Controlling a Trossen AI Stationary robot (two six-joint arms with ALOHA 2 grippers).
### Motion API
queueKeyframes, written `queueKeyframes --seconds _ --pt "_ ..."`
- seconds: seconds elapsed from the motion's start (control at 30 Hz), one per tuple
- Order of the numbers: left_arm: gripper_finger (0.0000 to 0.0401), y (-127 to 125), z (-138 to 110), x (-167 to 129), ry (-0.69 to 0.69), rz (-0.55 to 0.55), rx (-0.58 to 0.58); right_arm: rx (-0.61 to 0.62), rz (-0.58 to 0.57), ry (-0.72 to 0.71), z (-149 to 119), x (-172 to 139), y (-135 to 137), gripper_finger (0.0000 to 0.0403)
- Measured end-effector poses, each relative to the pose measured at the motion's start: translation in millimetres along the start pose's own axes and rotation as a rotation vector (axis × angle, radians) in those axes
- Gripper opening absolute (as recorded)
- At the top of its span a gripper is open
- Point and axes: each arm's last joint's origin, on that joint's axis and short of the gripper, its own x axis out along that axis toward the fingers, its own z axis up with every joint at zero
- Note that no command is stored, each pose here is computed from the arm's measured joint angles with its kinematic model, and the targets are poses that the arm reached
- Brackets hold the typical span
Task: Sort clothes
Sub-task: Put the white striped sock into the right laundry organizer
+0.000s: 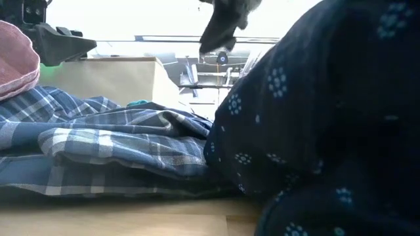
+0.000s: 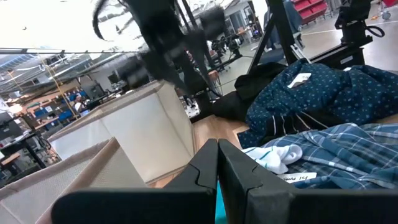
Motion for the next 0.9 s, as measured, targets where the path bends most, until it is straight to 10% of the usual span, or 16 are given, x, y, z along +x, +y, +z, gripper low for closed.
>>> queueKeyframes --seconds 0.4,0.67,0.9 --pt "0.0 0.0 0.0 0.0 0.0 0.0 0.0 -0.166 0.036 0.171 -23.6 87.1 -13.9 0.0115" --pt "0.0 0.0 0.0 0.0 0.0 0.0 -0.001 -0.16 0.072 0.181 -25.0 90.7 -7.5 0.0011" --pt "0.0 0.0 0.0 0.0 0.0 0.0 -0.001 -0.078 0.207 0.184 -14.4 75.5 1.9 0.0002"
